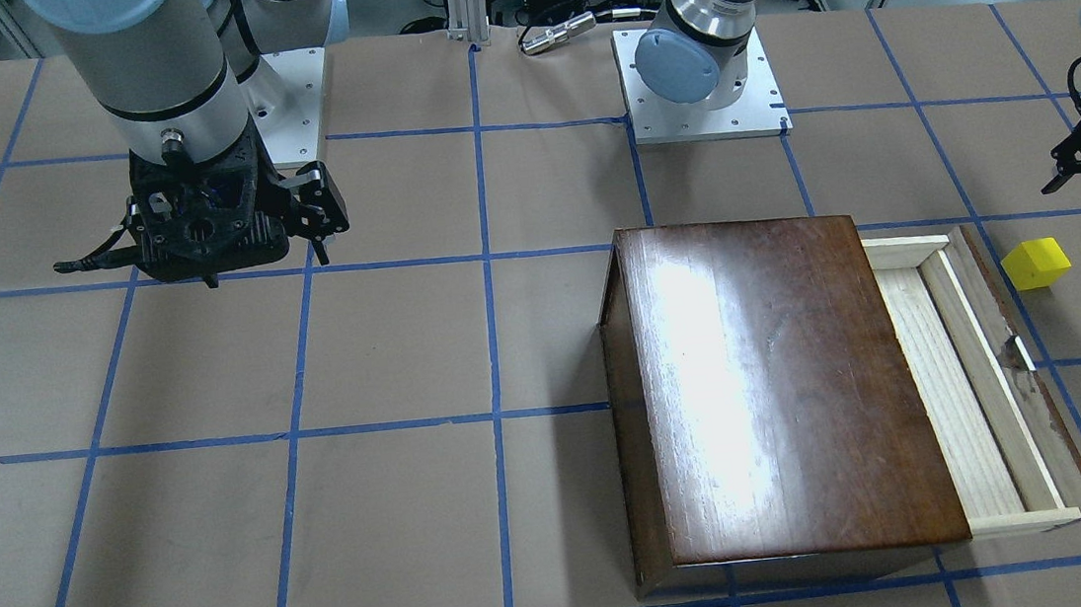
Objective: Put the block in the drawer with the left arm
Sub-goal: 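Move the left gripper down toward the yellow cube on the table, then close the left gripper on the yellow cube and lift it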
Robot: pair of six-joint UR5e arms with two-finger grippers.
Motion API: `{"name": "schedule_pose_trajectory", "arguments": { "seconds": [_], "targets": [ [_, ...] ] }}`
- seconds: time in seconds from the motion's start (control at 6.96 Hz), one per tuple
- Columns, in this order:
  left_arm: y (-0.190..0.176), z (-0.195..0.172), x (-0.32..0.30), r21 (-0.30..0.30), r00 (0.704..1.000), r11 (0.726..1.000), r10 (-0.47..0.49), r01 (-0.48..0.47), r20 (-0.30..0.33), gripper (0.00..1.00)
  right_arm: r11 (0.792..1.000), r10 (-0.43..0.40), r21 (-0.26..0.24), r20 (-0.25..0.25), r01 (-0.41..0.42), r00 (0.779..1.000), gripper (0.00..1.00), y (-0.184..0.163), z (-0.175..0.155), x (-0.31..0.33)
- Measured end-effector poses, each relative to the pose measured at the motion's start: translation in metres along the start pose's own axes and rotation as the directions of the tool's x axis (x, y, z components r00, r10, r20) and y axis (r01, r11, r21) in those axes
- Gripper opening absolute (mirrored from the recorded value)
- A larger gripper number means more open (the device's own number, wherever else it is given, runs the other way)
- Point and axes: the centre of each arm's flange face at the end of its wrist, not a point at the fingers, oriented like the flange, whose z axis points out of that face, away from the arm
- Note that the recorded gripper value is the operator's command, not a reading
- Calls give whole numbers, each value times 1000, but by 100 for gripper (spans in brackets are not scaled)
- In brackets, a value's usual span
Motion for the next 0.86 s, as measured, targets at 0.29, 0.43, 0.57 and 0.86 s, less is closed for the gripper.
{"name": "schedule_pose_trajectory", "arguments": {
  "seconds": [0.29, 0.43, 0.57, 0.86],
  "targets": [
    [8, 26, -3, 13, 999, 999, 50, -50, -2, 100, 1000, 0, 0, 0, 0, 1000, 100, 0, 0, 0],
    [9, 35, -4, 22, 998, 998, 59, -58, -9, 100, 1000, 0, 0, -1, 0, 1000, 100, 0, 0, 0],
    [11, 42, -5, 27, 998, 998, 63, -63, -13, 100, 1000, 0, 0, 0, 0, 1000, 100, 0, 0, 0],
    [13, 56, -7, 34, 997, 997, 73, -72, -23, 100, 1000, -1, 0, 0, 1, 1000, 100, 0, 0, 0]
  ]
}}
